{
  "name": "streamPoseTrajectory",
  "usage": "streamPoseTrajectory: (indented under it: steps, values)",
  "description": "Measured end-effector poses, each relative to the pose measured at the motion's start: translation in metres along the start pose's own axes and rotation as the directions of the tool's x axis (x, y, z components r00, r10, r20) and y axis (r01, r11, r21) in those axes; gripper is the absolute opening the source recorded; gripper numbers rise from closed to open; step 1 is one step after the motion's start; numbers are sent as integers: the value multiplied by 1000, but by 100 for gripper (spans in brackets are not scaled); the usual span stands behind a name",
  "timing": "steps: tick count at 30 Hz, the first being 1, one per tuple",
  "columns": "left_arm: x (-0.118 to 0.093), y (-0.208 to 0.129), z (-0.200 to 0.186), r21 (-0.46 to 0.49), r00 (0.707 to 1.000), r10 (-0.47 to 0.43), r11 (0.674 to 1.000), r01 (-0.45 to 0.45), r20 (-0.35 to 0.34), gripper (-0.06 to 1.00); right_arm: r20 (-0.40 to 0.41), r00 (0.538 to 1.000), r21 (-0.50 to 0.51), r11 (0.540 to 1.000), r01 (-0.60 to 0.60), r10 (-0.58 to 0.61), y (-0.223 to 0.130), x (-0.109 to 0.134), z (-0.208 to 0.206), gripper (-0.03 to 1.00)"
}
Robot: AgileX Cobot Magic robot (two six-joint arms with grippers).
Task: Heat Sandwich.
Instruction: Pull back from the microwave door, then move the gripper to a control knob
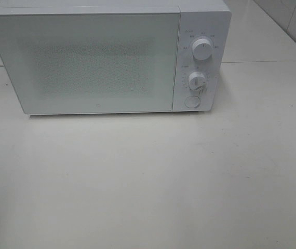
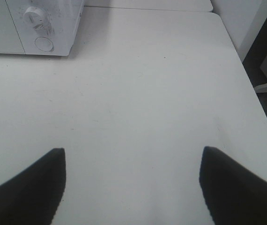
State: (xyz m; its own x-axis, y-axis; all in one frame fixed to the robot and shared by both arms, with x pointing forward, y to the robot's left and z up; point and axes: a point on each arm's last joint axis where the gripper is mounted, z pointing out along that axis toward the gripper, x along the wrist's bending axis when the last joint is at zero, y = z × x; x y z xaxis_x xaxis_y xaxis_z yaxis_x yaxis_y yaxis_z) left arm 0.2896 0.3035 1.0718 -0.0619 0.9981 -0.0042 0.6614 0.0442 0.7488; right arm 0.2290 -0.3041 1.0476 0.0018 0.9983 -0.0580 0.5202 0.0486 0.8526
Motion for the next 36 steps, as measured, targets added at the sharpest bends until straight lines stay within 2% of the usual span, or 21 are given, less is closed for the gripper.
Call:
streamPoseTrajectory:
  steps: [6, 8, 12, 15, 29, 36]
  values:
    - [-2, -34, -10, -108, 1000, 3, 994, -3, 0, 96, 0, 1000, 0, 1000, 0, 0, 0, 0, 0, 76]
    - [-2, -37, -13, -133, 1000, 4, 991, -4, 0, 96, 0, 1000, 0, 1000, 0, 0, 0, 0, 0, 76]
    - [-3, -47, -26, -240, 1000, 8, 971, -9, -4, 96, 0, 1000, 0, 1000, 0, 0, 0, 0, 0, 76]
    - [-3, -50, -29, -264, 1000, 9, 965, -10, -5, 96, 0, 1000, 0, 1000, 0, 0, 0, 0, 0, 76]
    - [-4, -50, -29, -270, 1000, 11, 963, -7, 14, 96, 0, 1000, 0, 1000, 0, 0, 0, 0, 0, 76]
    - [-4, -50, -29, -270, 998, 41, 962, -26, 50, 96, 0, 1000, 0, 1000, 0, 0, 0, 0, 0, 76]
